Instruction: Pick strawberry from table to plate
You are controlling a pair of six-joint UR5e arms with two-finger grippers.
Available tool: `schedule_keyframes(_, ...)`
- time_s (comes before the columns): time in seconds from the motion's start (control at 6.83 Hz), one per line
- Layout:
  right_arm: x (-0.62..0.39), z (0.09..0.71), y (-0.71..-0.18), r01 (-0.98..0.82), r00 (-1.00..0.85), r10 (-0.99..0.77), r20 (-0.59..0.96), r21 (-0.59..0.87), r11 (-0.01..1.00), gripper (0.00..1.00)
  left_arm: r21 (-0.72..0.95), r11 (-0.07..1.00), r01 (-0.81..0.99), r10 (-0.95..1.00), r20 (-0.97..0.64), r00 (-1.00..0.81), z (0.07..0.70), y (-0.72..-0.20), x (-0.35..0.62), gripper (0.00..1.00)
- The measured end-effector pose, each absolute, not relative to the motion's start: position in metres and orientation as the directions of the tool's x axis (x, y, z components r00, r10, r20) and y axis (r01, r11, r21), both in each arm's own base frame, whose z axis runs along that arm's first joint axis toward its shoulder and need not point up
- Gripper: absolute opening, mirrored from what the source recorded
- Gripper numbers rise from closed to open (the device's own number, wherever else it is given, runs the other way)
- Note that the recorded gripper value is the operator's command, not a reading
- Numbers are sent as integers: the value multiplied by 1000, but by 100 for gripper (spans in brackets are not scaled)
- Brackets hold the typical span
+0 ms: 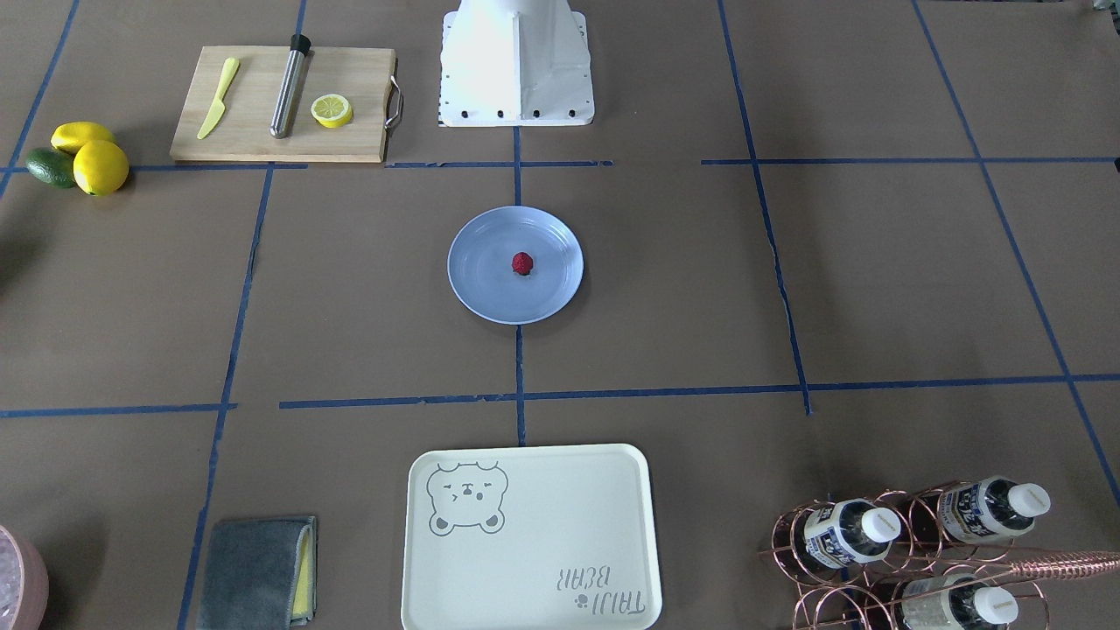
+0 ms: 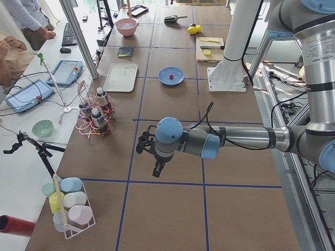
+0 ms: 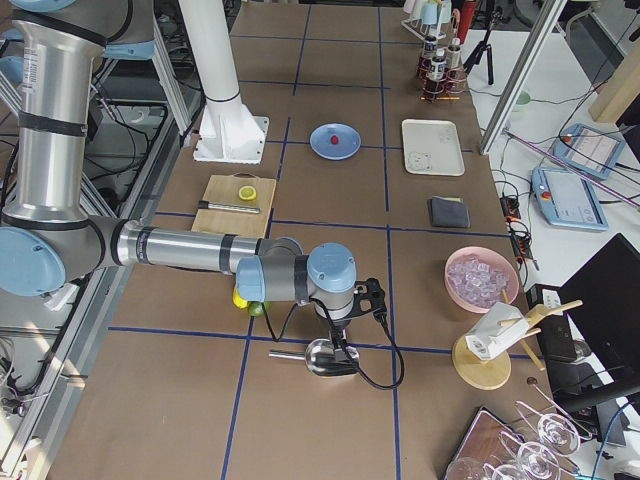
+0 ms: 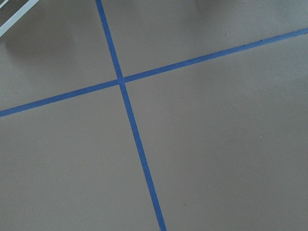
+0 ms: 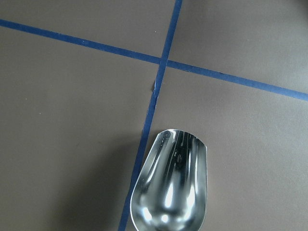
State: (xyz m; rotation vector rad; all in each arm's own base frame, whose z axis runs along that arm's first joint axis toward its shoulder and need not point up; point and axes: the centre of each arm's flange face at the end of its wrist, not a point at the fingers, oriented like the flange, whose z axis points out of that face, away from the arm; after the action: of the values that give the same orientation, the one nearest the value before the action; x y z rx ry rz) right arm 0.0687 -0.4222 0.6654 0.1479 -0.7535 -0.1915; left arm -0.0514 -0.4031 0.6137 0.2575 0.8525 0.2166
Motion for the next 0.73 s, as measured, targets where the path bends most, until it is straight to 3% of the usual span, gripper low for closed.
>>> schedule_keyframes(0.73, 67, 656, -432, 117, 702, -225, 676, 203, 972, 100, 254, 962, -95, 248, -685, 685, 644, -408, -54, 100)
